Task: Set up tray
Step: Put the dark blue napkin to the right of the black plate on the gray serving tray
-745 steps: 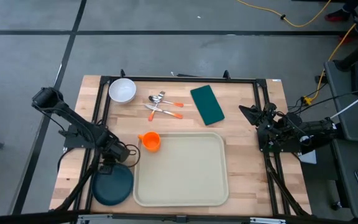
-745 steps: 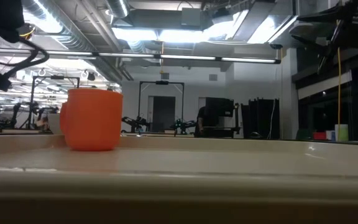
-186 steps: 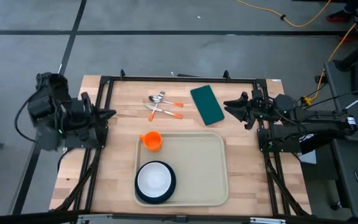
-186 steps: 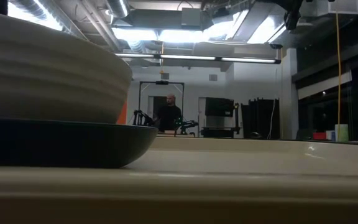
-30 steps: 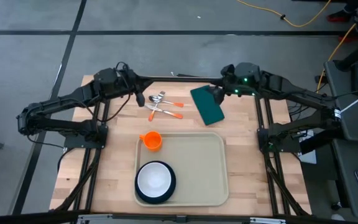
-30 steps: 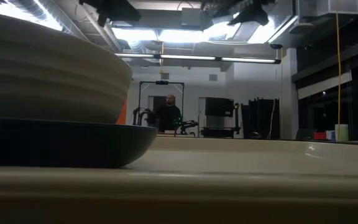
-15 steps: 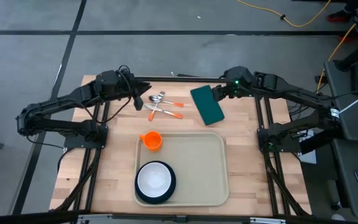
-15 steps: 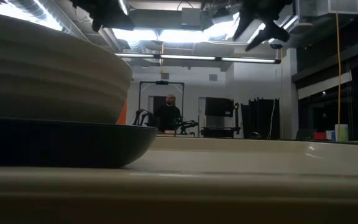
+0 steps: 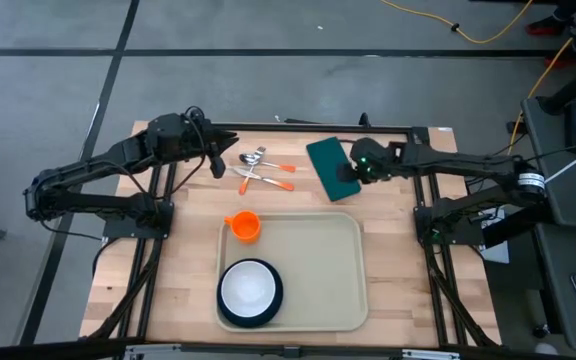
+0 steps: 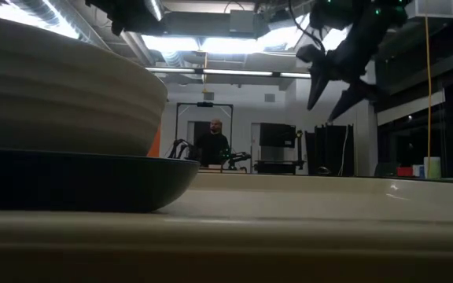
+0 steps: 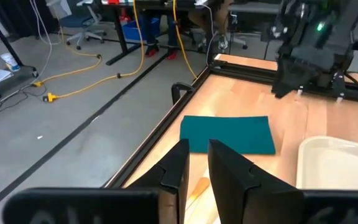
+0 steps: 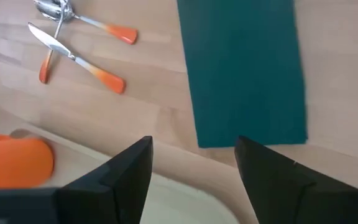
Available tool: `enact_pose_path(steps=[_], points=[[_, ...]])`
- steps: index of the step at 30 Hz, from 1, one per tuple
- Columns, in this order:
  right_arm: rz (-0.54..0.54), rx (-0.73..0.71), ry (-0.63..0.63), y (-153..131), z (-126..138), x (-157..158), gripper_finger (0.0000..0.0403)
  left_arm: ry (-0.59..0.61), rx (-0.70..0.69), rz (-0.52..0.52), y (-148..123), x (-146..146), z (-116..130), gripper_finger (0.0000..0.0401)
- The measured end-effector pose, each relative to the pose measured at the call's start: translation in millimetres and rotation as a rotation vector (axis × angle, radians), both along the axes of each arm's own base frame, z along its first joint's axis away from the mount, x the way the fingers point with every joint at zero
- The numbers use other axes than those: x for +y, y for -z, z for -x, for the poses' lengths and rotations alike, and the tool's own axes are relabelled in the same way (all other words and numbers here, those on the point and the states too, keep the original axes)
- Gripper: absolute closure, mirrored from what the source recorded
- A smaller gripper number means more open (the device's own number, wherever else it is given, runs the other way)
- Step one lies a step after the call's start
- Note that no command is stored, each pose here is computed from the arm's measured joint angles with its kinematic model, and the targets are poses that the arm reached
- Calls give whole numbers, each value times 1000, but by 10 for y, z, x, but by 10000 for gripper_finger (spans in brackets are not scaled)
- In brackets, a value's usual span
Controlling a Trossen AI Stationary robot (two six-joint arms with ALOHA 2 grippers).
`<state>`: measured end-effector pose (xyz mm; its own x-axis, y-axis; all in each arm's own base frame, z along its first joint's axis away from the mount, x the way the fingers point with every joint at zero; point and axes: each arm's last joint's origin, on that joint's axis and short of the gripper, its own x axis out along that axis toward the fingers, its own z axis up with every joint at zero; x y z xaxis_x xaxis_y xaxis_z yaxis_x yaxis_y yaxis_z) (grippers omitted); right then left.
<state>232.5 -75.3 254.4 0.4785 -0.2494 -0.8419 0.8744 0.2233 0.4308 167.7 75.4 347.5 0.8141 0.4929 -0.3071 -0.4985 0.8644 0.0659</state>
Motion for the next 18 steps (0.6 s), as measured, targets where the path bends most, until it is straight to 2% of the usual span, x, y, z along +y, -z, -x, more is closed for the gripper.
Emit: enact_pose_path(steps=[7, 18], points=[[8, -78, 31, 188, -22, -31, 170, 2, 4, -5, 0, -1, 2, 348], [24, -76, 32, 218, -17, -34, 170, -4, 0, 14, 6, -2, 4, 345]])
